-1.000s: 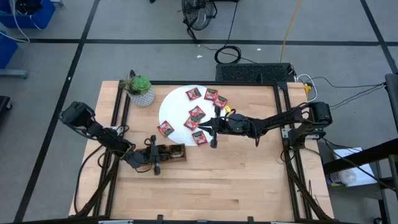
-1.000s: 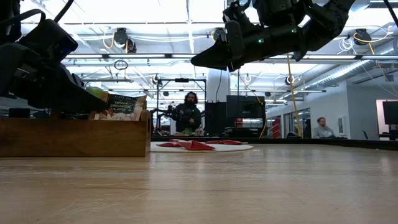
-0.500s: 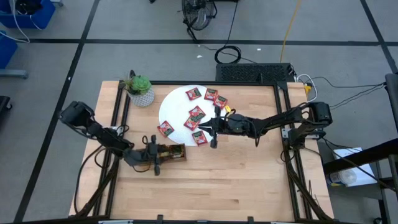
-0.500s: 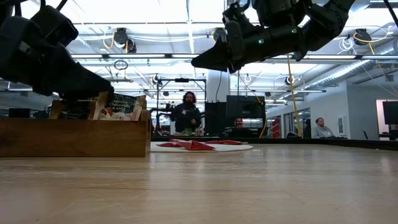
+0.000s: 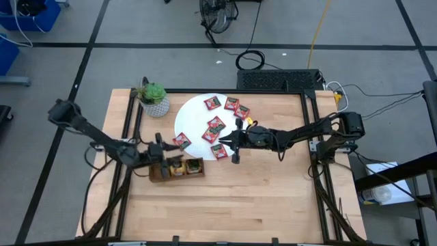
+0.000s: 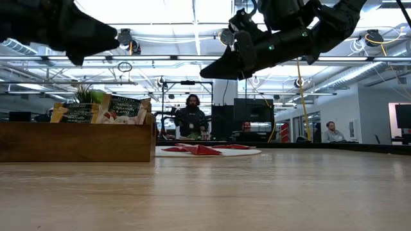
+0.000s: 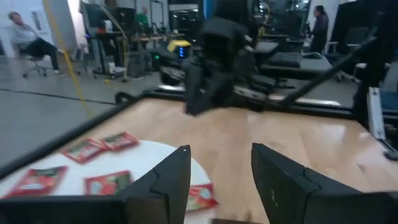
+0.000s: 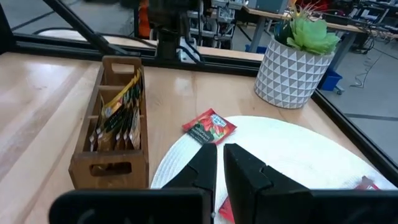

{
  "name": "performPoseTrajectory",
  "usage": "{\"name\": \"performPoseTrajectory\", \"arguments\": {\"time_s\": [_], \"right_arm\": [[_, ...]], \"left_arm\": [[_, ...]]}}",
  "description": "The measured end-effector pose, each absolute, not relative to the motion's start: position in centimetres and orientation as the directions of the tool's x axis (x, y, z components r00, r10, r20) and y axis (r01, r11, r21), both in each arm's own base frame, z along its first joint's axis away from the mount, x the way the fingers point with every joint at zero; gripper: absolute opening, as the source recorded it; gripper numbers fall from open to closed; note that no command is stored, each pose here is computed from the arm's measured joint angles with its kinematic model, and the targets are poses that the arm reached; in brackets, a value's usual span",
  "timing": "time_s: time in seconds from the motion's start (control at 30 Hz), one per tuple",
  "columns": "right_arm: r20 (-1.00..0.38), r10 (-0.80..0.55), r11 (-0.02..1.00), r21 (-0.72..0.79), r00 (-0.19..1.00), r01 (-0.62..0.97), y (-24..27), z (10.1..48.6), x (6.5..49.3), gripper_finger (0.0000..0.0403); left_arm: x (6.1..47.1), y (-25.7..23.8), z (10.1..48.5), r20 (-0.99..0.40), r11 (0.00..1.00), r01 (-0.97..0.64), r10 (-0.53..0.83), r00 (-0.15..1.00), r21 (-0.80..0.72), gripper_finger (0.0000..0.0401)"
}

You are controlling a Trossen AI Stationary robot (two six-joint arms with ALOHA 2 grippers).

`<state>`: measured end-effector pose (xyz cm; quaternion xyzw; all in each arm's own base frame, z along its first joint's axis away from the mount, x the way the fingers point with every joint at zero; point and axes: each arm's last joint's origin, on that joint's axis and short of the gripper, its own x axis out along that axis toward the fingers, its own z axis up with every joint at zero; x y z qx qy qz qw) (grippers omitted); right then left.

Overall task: Pick & Place Tea
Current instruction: Put the red tea bag into the left section of the wooden organizer

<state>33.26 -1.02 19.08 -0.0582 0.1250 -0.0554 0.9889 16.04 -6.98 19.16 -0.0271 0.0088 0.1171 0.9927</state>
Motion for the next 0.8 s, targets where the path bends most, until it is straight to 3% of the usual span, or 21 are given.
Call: {"name": "performPoseTrajectory", "arguments": {"time_s": [0.27, 0.47, 0.57, 0.7, 0.8], "right_arm": [[-0.302, -0.124, 0.986, -0.143, 0.945, 0.084, -1.0, 18.5, 33.1, 0.0018], [-0.399, -0.12, 0.985, -0.163, 0.909, 0.059, -0.9, 18.9, 32.0, 0.0018], [-0.469, -0.16, 0.979, -0.187, 0.869, 0.079, -1.0, 19.9, 30.4, 0.0018], [-0.457, -0.256, 0.957, -0.245, 0.852, 0.156, -1.3, 20.9, 28.2, 0.0018], [-0.466, -0.22, 0.954, -0.285, 0.857, 0.09, -1.3, 20.5, 27.3, 0.0032]], "left_arm": [[14.9, -4.1, 23.5, -0.128, 0.935, -0.352, 0.355, 0.926, 0.047, 0.0137], [14.6, -2.6, 28.5, -0.22, 0.904, -0.366, 0.411, 0.884, 0.22, 0.0125], [14.2, -1.5, 30.1, -0.236, 0.878, -0.416, 0.467, 0.852, 0.235, 0.0125], [13.0, 0.2, 30.6, -0.257, 0.844, -0.481, 0.532, 0.807, 0.236, 0.0125], [12.1, 1.5, 30.7, -0.257, 0.809, -0.553, 0.587, 0.768, 0.197, 0.0133]]}}
